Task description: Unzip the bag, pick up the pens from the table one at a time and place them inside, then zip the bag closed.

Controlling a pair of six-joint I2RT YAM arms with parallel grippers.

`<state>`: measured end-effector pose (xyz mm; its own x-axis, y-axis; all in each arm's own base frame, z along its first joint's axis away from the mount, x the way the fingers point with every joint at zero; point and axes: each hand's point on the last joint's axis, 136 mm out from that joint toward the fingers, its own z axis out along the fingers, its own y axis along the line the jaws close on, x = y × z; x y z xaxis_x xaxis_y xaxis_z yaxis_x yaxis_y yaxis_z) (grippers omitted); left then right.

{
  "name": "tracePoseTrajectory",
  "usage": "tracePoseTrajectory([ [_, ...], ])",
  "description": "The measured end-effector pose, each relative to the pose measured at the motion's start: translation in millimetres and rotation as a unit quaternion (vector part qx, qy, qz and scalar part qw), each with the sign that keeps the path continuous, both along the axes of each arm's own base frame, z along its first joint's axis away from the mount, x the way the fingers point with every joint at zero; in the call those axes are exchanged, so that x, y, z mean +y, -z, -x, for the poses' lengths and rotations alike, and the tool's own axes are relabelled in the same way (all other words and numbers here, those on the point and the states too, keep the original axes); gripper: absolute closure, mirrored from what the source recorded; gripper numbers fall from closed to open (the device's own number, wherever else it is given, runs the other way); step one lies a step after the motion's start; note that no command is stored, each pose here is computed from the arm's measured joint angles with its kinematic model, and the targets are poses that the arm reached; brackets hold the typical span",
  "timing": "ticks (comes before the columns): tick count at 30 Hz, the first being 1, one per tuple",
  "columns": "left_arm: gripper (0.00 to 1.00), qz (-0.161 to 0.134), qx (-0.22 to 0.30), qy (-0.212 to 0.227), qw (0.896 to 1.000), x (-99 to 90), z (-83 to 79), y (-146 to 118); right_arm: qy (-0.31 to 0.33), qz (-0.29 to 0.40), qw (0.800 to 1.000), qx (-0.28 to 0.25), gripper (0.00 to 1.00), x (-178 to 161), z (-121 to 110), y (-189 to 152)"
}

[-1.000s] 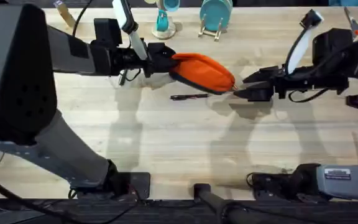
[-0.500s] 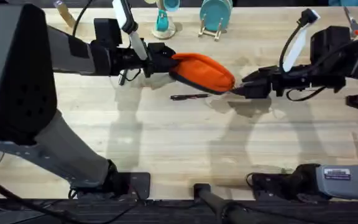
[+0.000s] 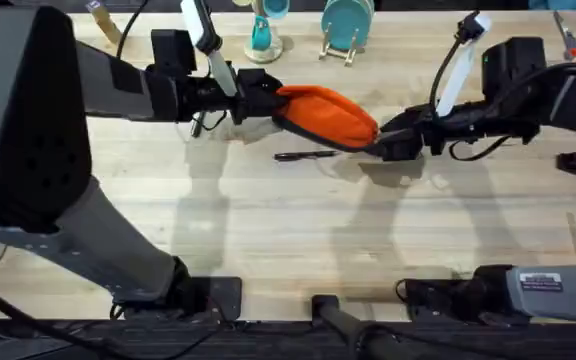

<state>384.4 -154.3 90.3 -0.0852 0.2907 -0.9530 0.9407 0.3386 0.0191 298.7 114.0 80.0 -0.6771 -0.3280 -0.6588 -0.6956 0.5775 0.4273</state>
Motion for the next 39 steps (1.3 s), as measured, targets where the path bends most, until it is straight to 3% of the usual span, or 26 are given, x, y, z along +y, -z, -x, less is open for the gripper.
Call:
tracePoseTrajectory([
  [13, 0.958, 0.0, 0.0, 0.0, 1.0, 0.0, 0.0, 0, 0.008, -0.004, 1.0, 0.003, 0.194, 3, -3, -1],
  [26, 0.958, 0.0, 0.0, 0.0, 1.0, 0.0, 0.0, 0, 0.018, 0.003, 1.0, 0.015, 0.47, 2, -3, 2],
  [36, 0.958, 0.0, 0.0, 0.0, 1.0, 0.0, 0.0, 0, 0.035, 0.011, 0.999, 0.006, 0.609, -2, -13, 2],
  [39, 0.958, 0.0, 0.0, 0.0, 1.0, 0.0, 0.0, 0, 0.04, 0.009, 0.999, 0.012, 0.61, -2, -14, 3],
])
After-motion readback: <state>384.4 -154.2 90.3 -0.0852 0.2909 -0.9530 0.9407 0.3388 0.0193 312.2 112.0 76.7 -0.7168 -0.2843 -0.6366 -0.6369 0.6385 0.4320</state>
